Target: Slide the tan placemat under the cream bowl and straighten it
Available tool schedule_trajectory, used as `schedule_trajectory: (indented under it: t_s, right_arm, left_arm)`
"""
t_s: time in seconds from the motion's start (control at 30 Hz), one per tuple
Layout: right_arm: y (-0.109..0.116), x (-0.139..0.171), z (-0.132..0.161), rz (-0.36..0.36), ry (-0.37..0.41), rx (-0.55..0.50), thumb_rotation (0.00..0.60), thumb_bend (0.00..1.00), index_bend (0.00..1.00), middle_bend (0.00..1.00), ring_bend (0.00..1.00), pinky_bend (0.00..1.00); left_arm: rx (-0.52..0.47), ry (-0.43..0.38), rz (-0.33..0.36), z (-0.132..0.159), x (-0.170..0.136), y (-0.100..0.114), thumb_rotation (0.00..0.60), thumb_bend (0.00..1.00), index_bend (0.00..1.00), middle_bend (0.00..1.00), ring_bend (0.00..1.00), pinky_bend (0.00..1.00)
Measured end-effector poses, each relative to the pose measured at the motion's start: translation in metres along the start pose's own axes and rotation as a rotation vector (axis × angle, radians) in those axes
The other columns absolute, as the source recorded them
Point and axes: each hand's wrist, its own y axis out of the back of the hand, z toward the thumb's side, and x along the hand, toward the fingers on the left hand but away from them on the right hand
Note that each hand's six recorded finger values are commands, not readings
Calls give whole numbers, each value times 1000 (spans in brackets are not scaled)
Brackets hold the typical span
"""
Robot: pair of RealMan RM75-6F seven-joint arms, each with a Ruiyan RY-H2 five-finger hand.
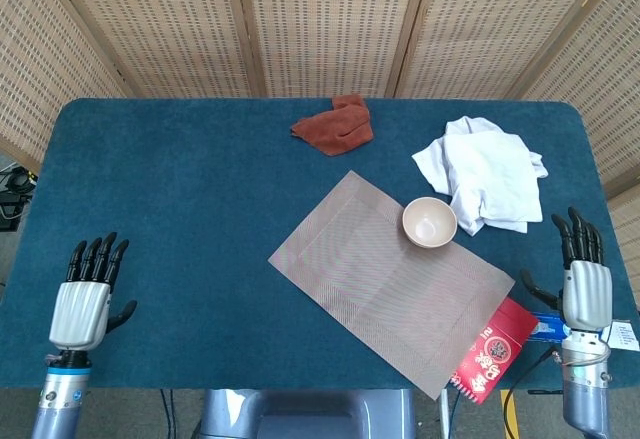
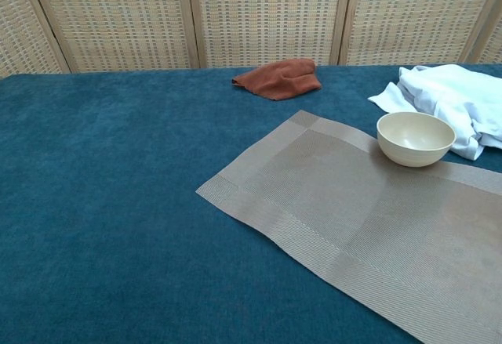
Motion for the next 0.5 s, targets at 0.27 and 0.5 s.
schedule_trajectory:
  t_s: [0.27, 0.5]
  right_arm:
    - [4, -4, -5, -14, -11, -8, 600, 400, 123, 0, 0, 0]
    - [13, -6, -10, -41, -25, -18, 600, 401, 123, 0, 0, 0]
  left_arm:
    - [35, -154, -21, 51, 44, -3, 600, 24, 101, 0, 0, 0]
    - [98, -310, -74, 114, 81, -18, 600, 26, 106, 0, 0, 0]
